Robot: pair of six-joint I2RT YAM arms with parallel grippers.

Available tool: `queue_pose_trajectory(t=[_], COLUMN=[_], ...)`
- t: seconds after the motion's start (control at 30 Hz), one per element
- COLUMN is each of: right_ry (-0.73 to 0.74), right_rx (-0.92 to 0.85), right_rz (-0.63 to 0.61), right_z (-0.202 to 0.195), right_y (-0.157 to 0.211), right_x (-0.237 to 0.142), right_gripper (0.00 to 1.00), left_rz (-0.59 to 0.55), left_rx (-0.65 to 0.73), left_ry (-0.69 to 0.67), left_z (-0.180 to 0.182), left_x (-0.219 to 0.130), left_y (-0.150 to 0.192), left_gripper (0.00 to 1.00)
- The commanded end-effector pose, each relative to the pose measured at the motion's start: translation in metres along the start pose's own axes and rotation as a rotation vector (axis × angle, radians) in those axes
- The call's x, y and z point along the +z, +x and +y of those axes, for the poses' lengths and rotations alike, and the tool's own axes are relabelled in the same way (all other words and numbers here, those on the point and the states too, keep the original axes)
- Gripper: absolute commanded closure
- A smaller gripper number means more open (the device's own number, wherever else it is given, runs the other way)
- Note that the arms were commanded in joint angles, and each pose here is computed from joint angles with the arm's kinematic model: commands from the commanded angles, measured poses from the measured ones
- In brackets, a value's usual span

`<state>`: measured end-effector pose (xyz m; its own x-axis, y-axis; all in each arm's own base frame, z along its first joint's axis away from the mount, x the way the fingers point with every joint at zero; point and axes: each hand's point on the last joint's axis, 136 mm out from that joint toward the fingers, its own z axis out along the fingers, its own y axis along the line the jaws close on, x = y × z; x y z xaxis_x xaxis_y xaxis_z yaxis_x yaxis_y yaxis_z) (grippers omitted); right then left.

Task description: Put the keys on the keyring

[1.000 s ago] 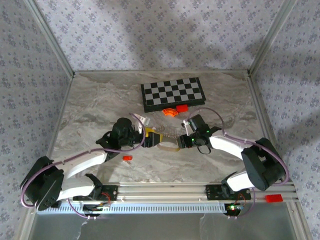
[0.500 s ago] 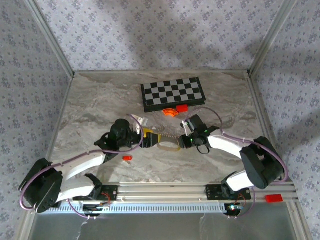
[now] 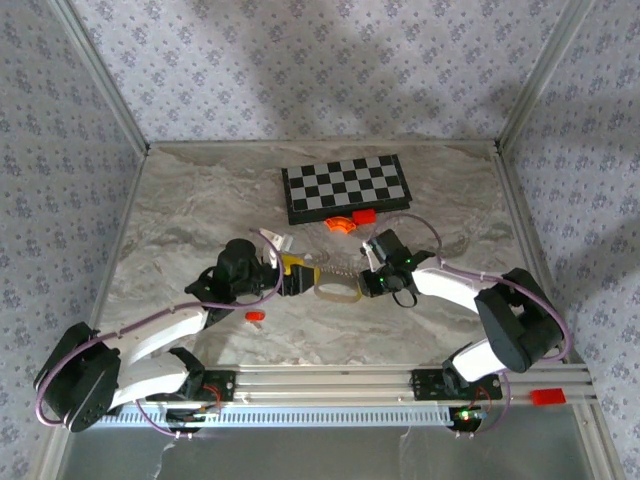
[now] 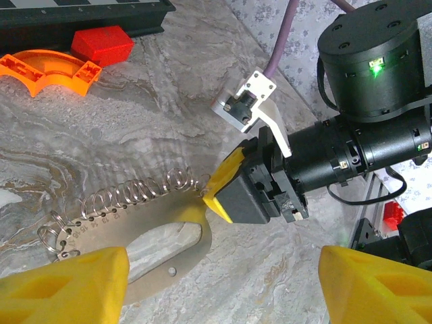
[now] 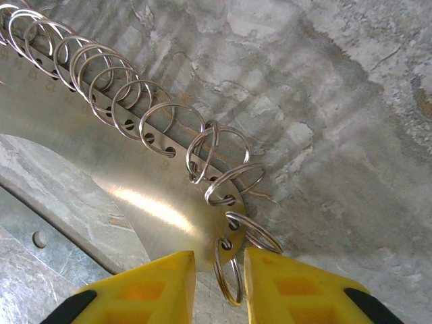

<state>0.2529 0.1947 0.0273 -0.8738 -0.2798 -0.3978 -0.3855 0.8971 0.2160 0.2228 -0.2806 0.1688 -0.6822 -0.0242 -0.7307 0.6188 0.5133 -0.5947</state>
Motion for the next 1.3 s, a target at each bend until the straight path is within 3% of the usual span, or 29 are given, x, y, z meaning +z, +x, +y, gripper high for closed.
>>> queue_pose_trajectory(t=[0.0,0.5,0.87,1.03,1.27], right_ry=[0.020,0.052,0.059,0.013,-0.200], right_rx=[-0.018,-0.023,-0.048,-0.110,-0.285], right_rz=[0.003,-0.005,-0.025,-0.099,-0.344], right_z=[0.000,-0.003,-0.002,0.014,0.060], right_y=[-0.004,-0.005,-0.006,-0.014,-0.037], right_x=[-0.002,-0.002,-0.006,-0.016,-0.068], right_gripper=[0.74,0.82,0.93,0.98,1.00], left_rz=[-0.036,-0.038,-0.040,-0.048,-0.082], left_rx=[0.004,0.002,0.010,0.027,0.094], left_ry=[0.012,0.003,0.004,0.016,0.076], left_z=[-0.004,-0.004,-0.005,-0.011,-0.034], left_x=[-0.004,-0.005,-0.007,-0.011,-0.025], left_y=[-0.009,-0.011,-0.011,-0.015,-0.030], left_gripper=[0.26,0.27,0.27,0.30,0.36])
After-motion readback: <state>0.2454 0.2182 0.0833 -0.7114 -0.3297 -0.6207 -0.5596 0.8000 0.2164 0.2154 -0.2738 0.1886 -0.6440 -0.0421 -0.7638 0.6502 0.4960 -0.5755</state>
